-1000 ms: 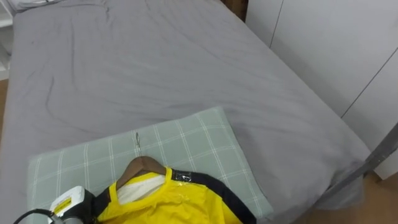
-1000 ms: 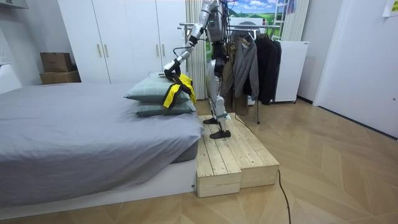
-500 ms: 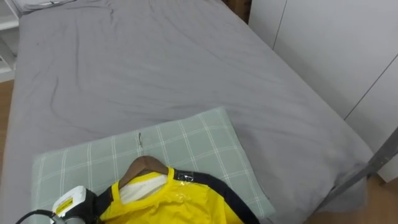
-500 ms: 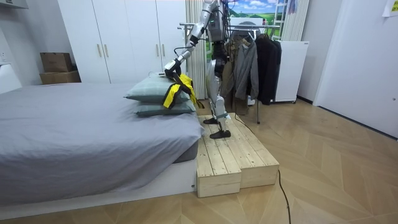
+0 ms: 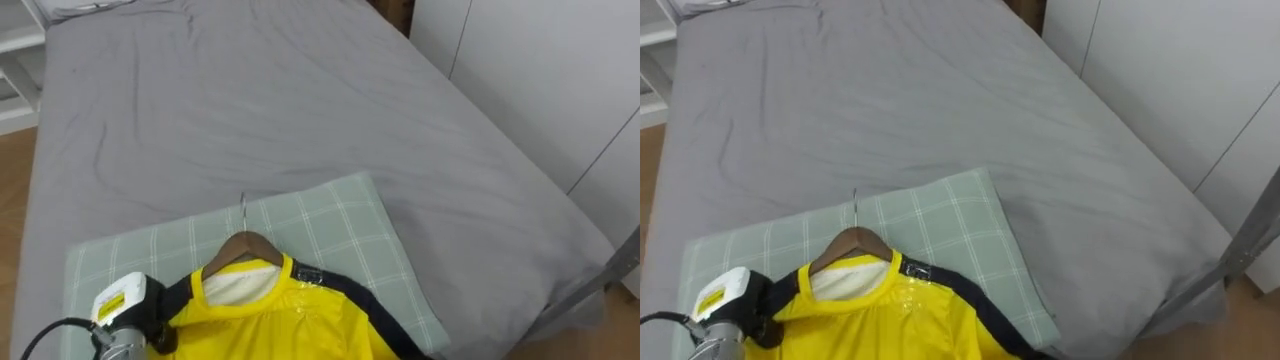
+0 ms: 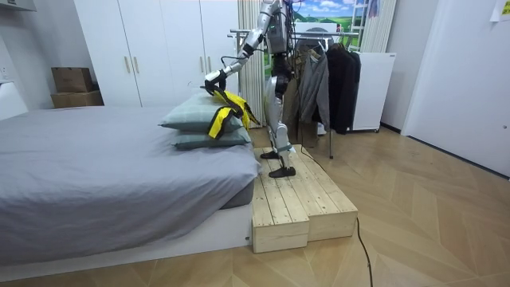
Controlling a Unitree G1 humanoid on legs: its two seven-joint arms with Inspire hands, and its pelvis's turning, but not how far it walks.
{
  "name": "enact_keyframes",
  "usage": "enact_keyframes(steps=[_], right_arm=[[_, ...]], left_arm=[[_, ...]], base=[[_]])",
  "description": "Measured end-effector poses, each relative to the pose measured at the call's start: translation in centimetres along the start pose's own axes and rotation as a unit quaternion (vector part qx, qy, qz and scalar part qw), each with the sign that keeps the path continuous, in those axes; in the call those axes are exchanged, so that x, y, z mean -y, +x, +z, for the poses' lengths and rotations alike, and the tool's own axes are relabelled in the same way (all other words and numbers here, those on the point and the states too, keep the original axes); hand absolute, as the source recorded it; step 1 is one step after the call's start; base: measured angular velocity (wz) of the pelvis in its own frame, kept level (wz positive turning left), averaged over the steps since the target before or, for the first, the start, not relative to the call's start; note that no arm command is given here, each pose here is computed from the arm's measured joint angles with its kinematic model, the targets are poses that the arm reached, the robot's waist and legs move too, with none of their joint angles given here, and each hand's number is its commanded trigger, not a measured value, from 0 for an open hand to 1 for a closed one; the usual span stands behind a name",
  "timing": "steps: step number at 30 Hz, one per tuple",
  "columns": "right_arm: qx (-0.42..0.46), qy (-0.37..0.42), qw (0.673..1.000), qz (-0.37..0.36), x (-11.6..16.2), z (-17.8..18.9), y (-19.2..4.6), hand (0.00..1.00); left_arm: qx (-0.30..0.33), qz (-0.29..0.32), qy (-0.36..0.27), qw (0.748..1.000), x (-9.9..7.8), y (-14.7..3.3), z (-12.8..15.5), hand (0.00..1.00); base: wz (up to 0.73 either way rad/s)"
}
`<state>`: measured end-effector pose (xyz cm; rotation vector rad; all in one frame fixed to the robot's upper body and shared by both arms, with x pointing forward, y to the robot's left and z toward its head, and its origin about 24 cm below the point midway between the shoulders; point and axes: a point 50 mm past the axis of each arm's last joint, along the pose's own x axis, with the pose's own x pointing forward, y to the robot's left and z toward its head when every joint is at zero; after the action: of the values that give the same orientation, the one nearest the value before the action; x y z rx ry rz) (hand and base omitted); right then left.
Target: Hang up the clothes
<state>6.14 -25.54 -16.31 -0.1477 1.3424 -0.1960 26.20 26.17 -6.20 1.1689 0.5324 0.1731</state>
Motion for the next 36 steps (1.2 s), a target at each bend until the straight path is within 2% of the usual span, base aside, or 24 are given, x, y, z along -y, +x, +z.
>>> enact_keyframes(steps=[3,7,15,19,28,36], right_arm=[[0.008,0.028,1.000,0.000,-0.2,0.5,0.0,0.00],[0.014,0.031,0.999,0.007,-0.4,0.5,0.0,0.00],[0.004,0.031,0.999,0.009,-0.6,-0.4,0.0,0.00],[-0.001,0.034,0.999,0.014,-0.7,-0.7,-0.1,0.00],[-0.021,0.065,0.998,0.001,-0.6,-1.3,-0.1,0.00],[-0.029,0.059,0.998,-0.008,-0.6,-1.6,-0.1,0.00]], left_arm=[[0.040,0.044,-0.001,0.998,-0.3,-0.2,1.4,1.00],[0.096,0.096,0.032,0.990,-0.8,-0.7,2.5,1.00],[0.120,0.157,0.032,0.980,0.2,-3.1,1.4,1.00],[0.127,0.189,0.027,0.973,0.0,-3.3,1.5,1.00],[0.172,0.287,-0.013,0.942,-1.8,-4.5,3.2,1.00],[0.188,0.317,-0.031,0.929,-2.5,-5.4,3.6,1.00]], base=[[0.13],[0.15],[0.08],[0.13],[0.02],[0.04]])
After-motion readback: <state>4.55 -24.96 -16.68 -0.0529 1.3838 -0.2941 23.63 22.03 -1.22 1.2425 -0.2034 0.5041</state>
